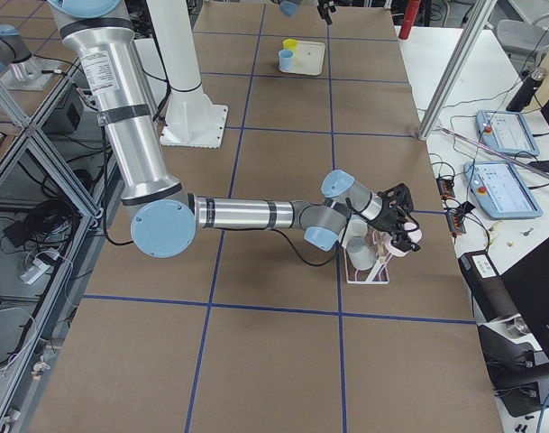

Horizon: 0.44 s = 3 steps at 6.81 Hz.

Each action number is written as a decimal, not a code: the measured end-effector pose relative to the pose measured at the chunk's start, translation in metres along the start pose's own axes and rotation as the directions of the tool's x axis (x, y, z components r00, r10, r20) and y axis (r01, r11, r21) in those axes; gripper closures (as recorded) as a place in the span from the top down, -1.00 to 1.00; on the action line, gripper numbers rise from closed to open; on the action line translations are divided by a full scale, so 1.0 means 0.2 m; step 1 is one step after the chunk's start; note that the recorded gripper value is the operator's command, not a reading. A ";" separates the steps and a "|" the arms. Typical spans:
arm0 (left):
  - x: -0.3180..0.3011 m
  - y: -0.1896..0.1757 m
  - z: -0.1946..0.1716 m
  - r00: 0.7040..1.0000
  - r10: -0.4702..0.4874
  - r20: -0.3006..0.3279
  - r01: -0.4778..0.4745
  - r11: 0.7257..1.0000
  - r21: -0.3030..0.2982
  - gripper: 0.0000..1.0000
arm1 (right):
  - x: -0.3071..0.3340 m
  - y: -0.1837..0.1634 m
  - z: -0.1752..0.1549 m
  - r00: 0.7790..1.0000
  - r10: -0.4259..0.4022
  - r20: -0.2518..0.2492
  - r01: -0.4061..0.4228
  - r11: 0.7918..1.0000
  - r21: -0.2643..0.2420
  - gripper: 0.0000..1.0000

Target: Transfer IKEA cup to right arm and place on rack

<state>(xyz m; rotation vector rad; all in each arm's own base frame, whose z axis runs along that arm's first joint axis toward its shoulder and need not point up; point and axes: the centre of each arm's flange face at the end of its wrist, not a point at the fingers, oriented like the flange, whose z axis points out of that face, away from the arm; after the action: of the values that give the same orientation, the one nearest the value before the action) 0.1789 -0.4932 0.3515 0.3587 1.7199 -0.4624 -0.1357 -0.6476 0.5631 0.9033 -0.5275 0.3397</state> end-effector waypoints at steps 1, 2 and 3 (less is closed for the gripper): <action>0.00 0.00 0.00 1.000 0.000 0.000 0.000 1.000 0.001 1.00 | 0.01 0.01 0.01 1.000 0.000 -0.007 0.000 1.000 -0.003 -1.00; 0.00 0.00 0.00 1.000 0.000 0.000 0.000 1.000 0.001 1.00 | 0.02 0.02 0.02 1.000 0.000 -0.013 0.000 1.000 -0.007 0.15; 0.00 0.00 0.00 1.000 0.000 0.000 0.000 1.000 0.001 1.00 | 0.04 0.02 0.02 1.000 0.000 -0.020 0.000 1.000 -0.008 0.99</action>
<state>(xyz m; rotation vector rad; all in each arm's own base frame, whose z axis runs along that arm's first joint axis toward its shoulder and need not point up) 0.1789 -0.4932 0.3518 0.3592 1.7195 -0.4637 -0.1334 -0.6484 0.5725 0.8912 -0.5100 0.3465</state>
